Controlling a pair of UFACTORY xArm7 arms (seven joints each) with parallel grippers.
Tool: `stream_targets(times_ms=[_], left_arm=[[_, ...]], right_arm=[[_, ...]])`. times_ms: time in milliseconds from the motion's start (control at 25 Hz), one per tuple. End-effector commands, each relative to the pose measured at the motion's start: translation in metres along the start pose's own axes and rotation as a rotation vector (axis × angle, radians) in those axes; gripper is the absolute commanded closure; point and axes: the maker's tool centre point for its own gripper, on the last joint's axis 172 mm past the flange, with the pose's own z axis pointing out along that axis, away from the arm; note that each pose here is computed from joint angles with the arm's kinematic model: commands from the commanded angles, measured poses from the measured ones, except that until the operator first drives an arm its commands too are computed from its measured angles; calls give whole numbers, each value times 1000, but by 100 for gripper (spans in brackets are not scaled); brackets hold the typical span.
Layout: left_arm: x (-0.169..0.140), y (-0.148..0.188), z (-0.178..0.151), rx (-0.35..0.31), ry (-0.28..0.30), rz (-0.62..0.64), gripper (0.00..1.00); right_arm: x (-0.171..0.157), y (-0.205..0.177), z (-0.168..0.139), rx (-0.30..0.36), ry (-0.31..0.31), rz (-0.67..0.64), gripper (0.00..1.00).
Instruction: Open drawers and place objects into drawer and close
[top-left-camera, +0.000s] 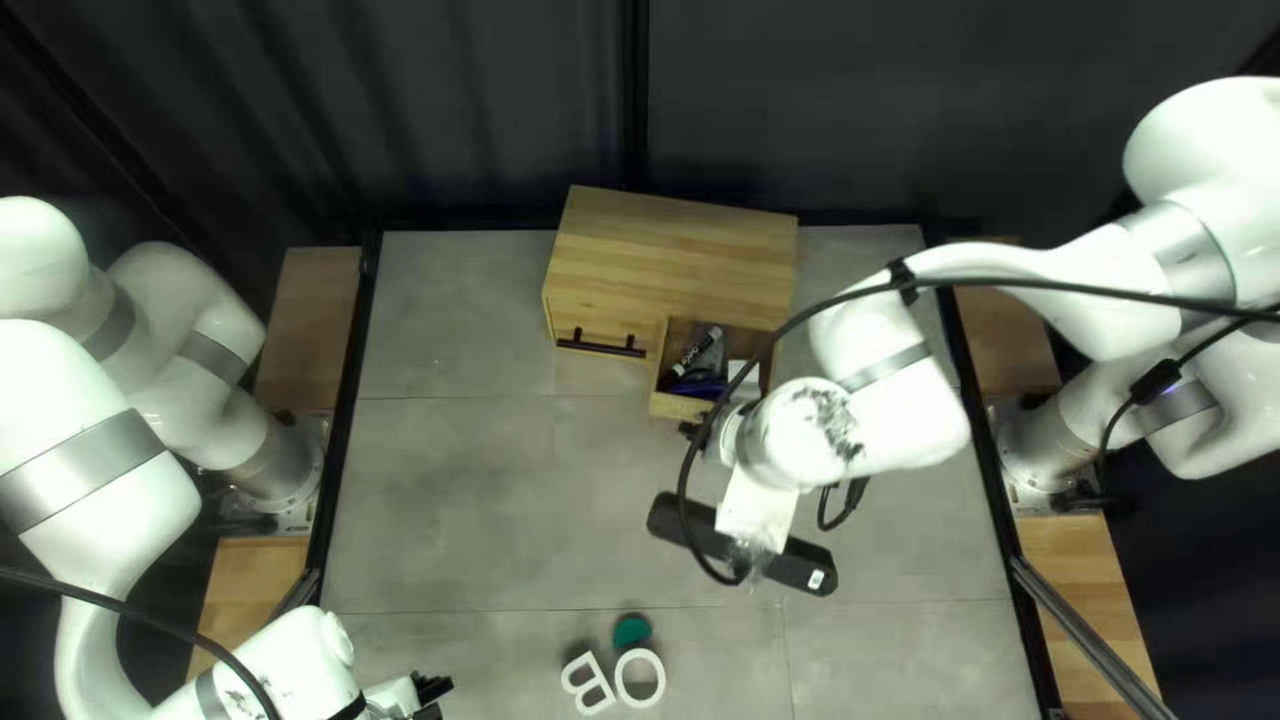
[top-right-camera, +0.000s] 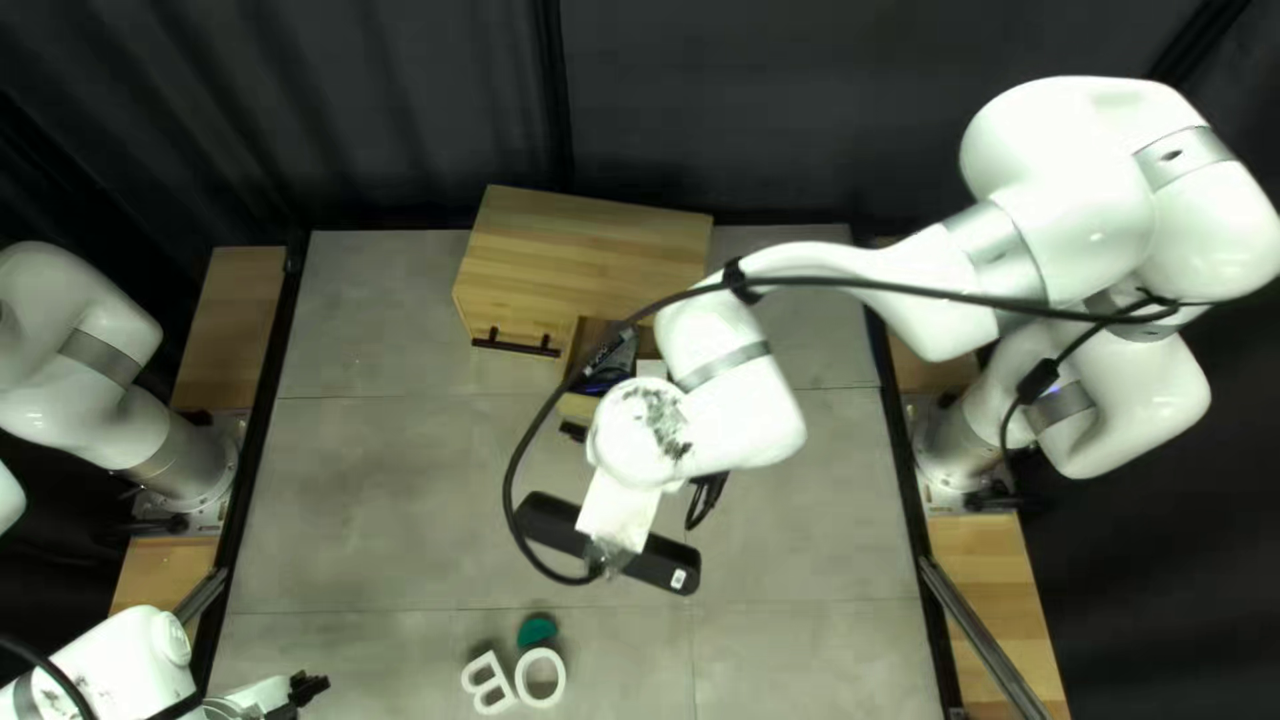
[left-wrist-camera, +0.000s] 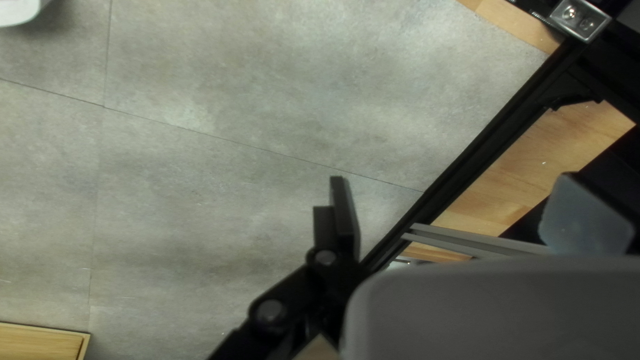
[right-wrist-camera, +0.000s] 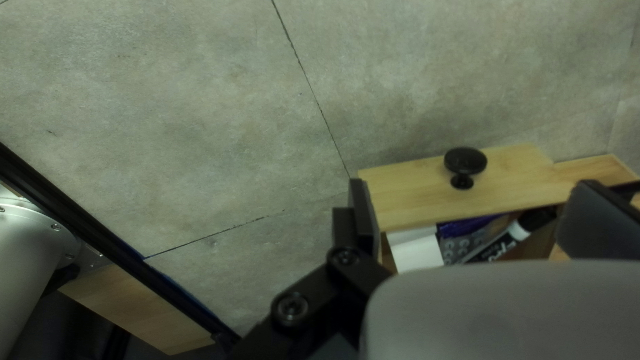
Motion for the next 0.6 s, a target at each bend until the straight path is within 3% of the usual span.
stream_targets(times_ms=[40,280,600], left_arm=[[0,0,0,0,0,0,0],[0,0,0,0,0,0,0],[0,0,0,0,0,0,0]], right_arm=[[15,10,19,15,-27,-11,0],[5,19,46,20,-71,-22,0],[-8,27,57,6,-99,-67,0]])
